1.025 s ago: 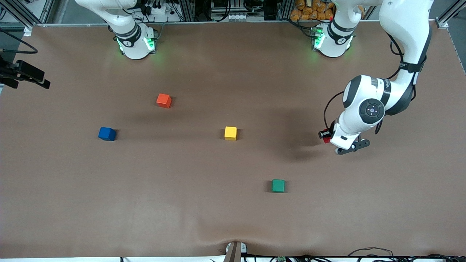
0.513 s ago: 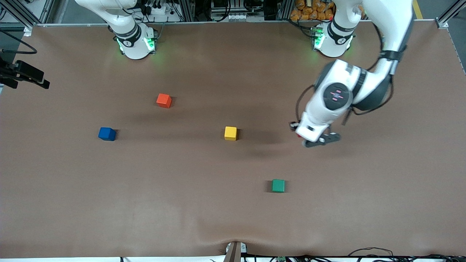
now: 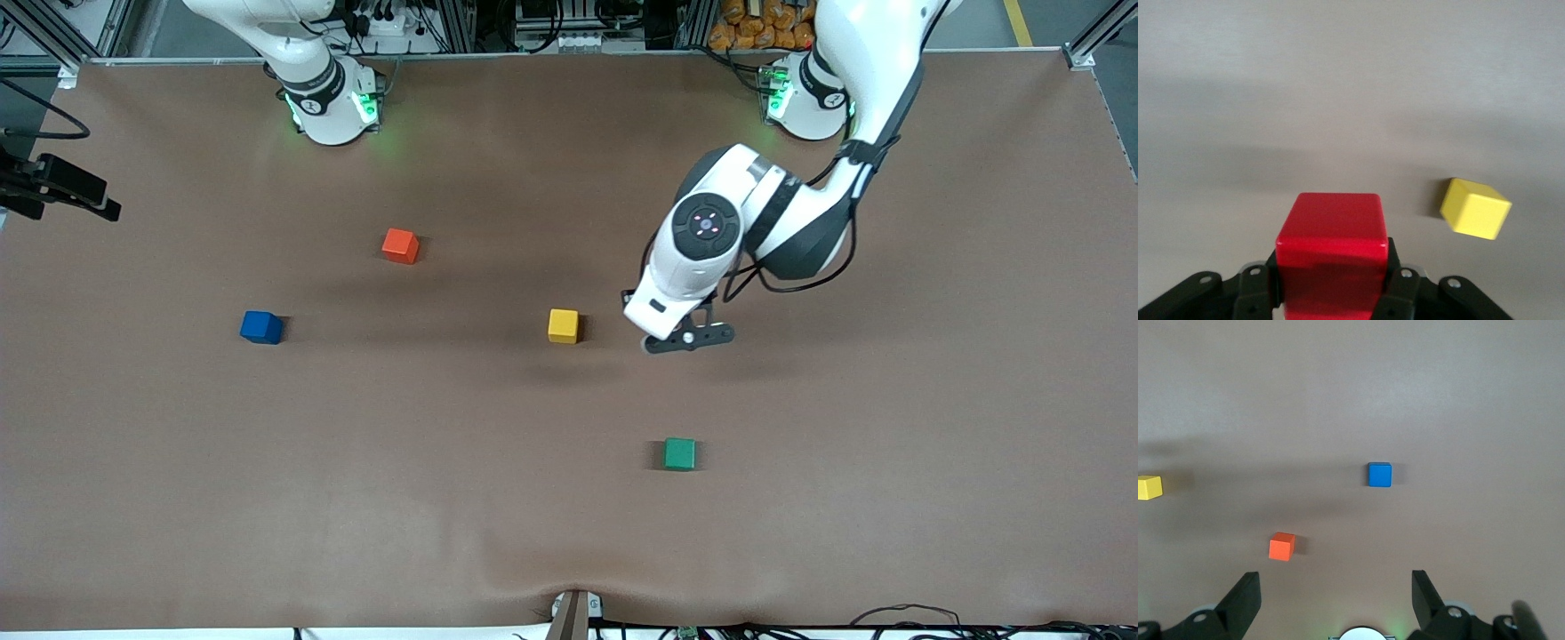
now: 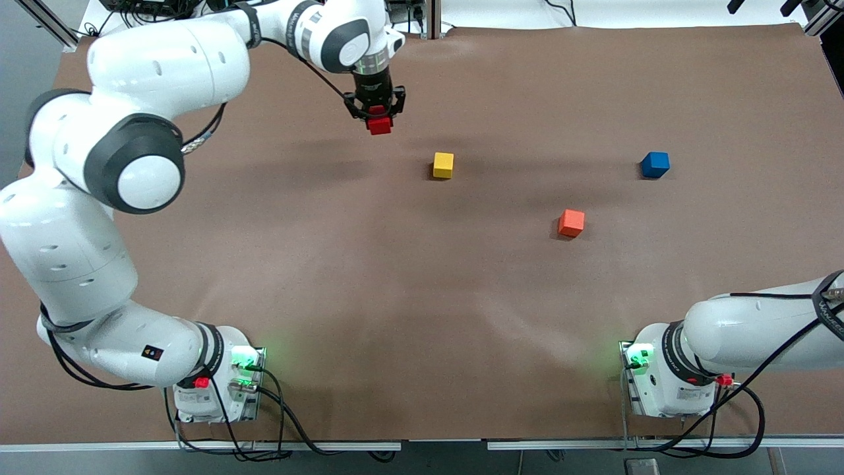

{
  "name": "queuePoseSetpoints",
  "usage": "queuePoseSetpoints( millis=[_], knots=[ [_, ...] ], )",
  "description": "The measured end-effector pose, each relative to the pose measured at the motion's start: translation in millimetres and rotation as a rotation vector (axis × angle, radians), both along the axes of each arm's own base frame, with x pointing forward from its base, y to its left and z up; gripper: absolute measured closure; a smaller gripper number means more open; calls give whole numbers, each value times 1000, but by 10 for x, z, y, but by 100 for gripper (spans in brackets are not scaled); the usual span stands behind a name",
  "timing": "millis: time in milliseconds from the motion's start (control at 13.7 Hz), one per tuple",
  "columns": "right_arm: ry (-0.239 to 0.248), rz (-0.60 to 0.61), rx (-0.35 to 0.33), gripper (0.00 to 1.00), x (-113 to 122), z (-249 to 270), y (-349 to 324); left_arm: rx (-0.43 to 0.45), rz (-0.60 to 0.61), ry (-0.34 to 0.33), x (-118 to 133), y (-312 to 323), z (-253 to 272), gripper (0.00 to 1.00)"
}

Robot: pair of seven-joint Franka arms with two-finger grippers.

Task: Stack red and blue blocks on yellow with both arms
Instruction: 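Carry the red cube with the left gripper above the yellow cube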

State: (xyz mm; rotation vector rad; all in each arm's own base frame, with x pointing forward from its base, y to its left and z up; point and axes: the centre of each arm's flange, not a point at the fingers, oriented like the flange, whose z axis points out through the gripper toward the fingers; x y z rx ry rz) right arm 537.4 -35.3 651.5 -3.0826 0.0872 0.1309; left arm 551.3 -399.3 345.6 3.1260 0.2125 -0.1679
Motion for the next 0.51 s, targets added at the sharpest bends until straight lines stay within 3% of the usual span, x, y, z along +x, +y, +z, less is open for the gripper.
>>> queuePoseSetpoints(
  millis=[513],
  knots=[
    [-1,0,0,0,2,0,-2,-61,-58,-6,133,-562,-219,44]
  ],
)
